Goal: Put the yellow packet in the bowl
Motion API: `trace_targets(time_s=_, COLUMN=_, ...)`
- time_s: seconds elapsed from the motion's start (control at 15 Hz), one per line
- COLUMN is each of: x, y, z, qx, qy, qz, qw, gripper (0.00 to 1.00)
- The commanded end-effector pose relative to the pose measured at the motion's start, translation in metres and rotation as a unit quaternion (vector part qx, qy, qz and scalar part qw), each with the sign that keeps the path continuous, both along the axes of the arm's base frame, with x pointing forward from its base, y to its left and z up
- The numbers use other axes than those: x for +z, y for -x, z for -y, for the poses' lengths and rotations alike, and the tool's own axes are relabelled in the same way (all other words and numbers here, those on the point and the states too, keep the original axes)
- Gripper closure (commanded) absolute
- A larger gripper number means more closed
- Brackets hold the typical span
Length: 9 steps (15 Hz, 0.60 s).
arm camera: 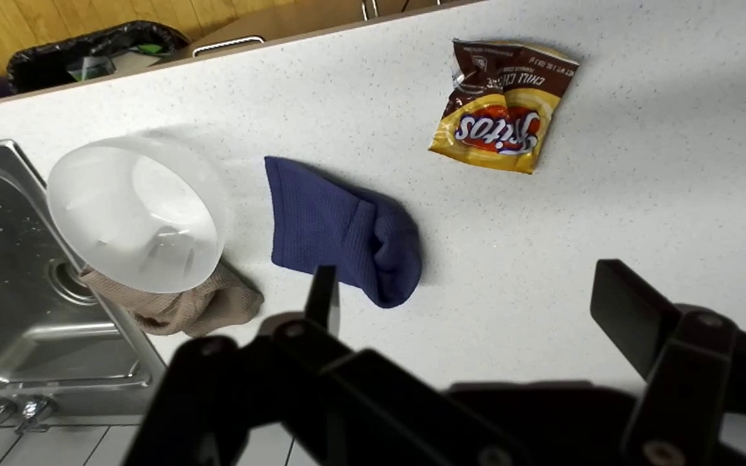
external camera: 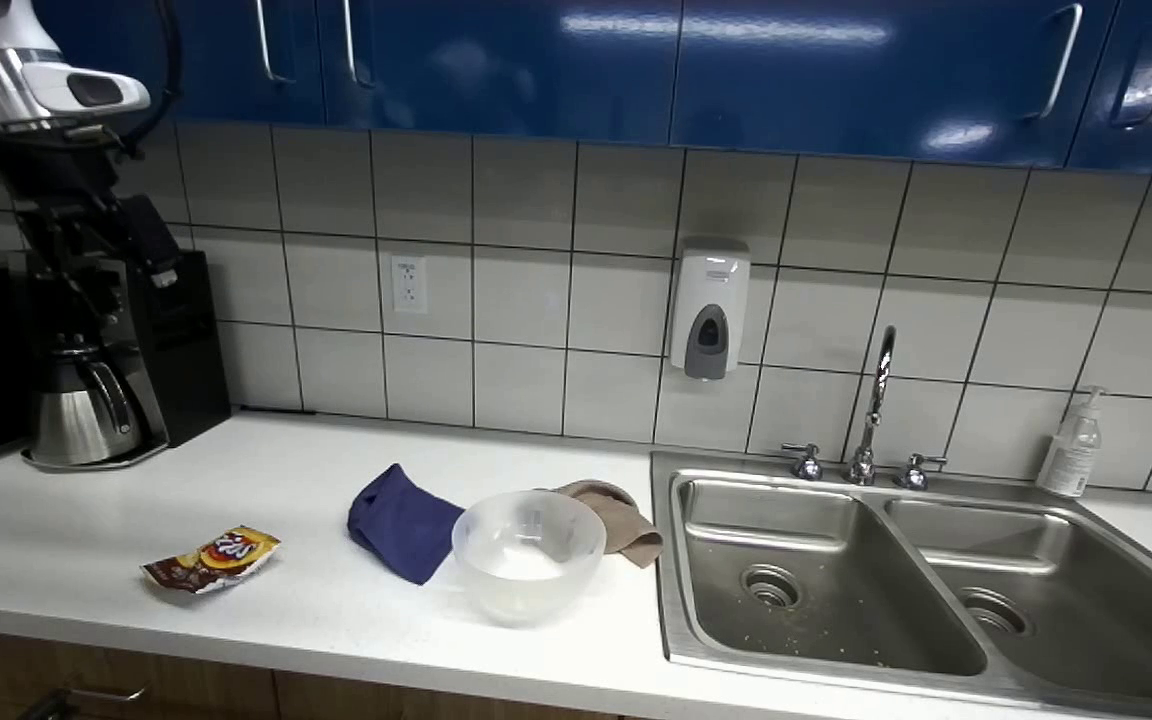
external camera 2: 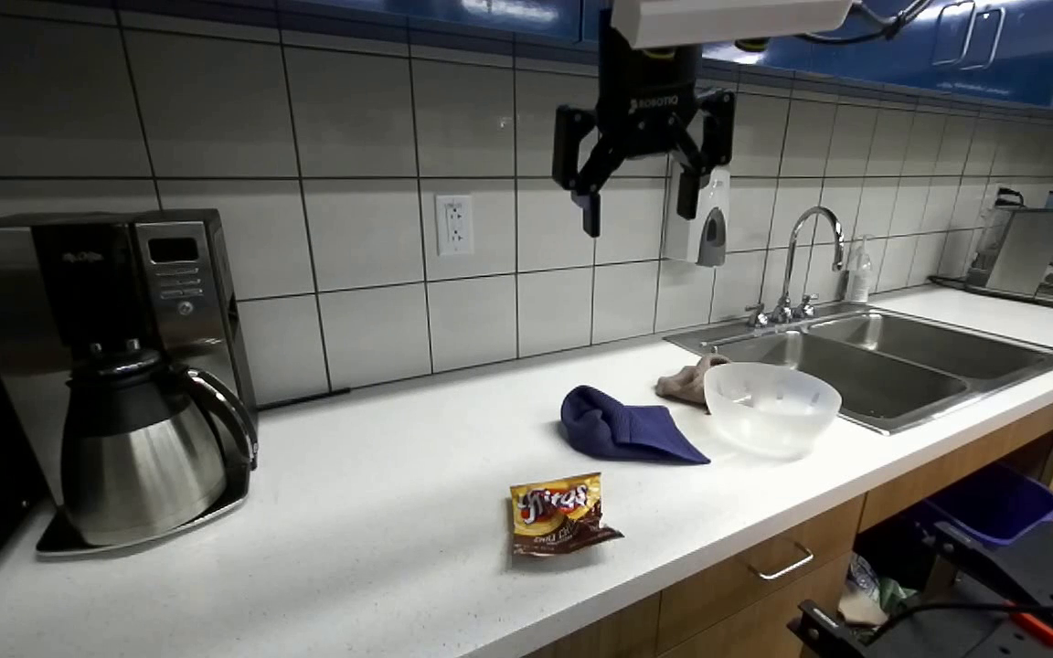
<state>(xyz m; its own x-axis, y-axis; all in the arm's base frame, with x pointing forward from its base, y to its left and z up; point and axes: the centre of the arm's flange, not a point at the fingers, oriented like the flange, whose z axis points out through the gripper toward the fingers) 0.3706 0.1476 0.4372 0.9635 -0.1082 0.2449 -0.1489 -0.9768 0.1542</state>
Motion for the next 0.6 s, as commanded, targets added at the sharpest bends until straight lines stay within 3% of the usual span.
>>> trace_targets(time_s=0.0, x=-0.030, y=-0.003, z=0.002, qx=0.013, qy=-0.004, qz=0.001, qw=0.9999, gripper=0.00)
trace_targets(time_s=0.53, x=-0.092, y=-0.014, z=-0.001, qx=0.041, qy=-0.021, qz=-0.009, qw=0.9989, gripper=0.00)
